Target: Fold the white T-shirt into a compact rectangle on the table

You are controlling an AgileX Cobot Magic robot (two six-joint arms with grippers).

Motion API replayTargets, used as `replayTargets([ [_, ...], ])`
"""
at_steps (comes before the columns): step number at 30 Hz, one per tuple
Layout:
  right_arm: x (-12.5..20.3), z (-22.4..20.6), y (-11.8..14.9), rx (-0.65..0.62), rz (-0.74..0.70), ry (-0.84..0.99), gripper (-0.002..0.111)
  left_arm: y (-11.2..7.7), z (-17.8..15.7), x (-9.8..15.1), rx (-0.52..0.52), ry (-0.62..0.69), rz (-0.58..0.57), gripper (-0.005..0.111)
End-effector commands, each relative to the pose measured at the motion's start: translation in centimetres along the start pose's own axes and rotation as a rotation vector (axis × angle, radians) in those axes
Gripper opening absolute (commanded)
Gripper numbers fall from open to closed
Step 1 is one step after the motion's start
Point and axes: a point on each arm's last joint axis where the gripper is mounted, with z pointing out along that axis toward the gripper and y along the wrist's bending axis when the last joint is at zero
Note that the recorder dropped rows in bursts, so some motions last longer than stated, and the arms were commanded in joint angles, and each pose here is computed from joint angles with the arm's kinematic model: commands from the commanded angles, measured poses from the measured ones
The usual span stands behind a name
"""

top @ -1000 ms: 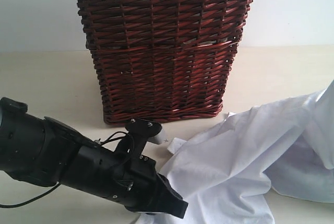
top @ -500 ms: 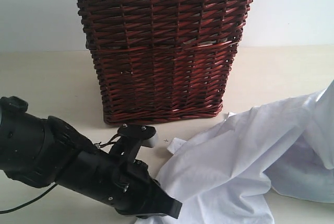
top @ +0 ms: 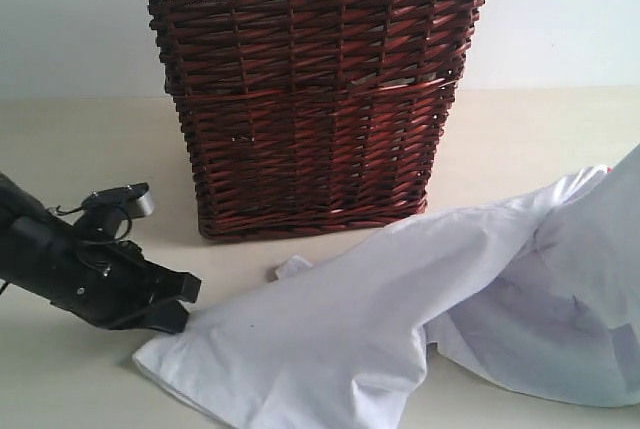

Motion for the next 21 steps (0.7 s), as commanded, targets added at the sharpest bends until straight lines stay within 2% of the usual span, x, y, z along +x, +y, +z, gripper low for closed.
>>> replayTargets([
  [1,-0.3,-0.4,-0.2,0.021,-0.002,-0.010,0.000,-0.2,-0.9,0.7,0.105,0.085,0.043,0.000],
  [6,-0.3,-0.4,-0.2,0.021,-0.002,-0.010,0.000,-6.3,-4.9,0.3,0.251,-0.074,0.346,0.000],
  [9,-0.3,-0.4,-0.2,0.021,-0.002,-0.010,0.000,-9.5,-6.1,1.1,0.338,-0.110,0.448,0.000],
  [13,-0.3,-0.4,-0.2,0.021,-0.002,-0.010,0.000,-12.9,-4.9,3.0,0.406,-0.052,0.520,0.000],
  [17,-0.4,-0.4,-0.2,0.024,0.004,-0.020,0.000,-16.5,-2.1,5.7,0.450,0.017,0.509,0.000],
  [21,-0.6,-0.4,-0.2,0.024,0.015,-0.039,0.000,-18.1,0.8,8.0,0.355,0.052,0.531,0.000],
])
